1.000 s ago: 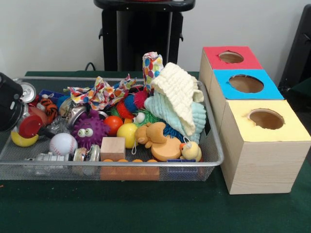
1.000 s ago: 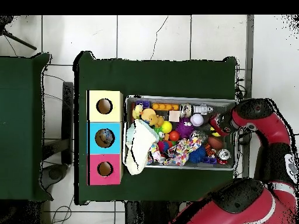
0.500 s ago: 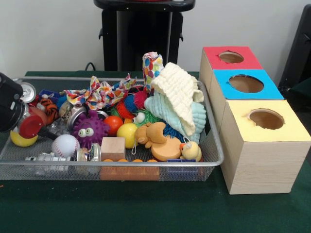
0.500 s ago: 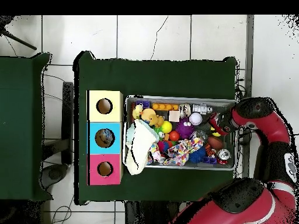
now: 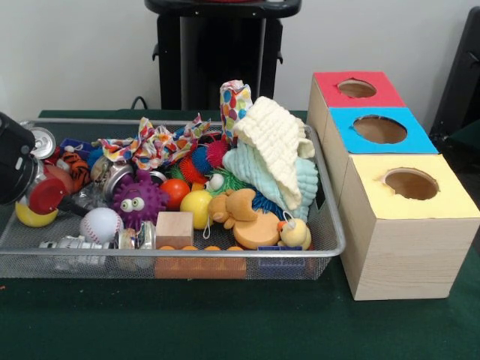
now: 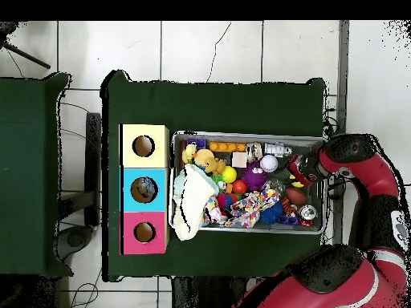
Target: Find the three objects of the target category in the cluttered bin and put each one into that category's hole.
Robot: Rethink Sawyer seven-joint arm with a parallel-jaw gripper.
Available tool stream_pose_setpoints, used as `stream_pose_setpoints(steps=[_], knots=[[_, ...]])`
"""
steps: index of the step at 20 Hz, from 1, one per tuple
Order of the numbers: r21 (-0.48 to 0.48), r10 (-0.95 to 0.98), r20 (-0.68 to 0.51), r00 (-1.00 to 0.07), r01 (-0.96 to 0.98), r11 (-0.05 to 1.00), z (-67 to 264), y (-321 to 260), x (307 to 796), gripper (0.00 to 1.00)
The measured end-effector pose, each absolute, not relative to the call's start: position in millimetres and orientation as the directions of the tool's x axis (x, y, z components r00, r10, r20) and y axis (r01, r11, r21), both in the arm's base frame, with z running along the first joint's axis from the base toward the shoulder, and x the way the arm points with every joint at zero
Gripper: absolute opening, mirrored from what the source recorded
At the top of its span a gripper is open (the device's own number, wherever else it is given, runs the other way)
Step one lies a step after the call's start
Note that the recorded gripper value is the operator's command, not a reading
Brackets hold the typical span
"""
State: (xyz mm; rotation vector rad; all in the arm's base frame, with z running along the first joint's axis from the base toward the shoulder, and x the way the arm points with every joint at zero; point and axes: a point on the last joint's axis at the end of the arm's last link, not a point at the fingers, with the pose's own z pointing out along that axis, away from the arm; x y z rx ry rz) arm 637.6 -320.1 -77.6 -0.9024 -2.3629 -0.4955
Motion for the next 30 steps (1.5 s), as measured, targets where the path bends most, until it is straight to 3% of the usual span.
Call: stream_pose_setpoints(steps=[30], knots=[[0.239, 0.336, 0.794, -0.506, 0.769, 0.593, -94.3, -320.0, 590.9, 1.0]])
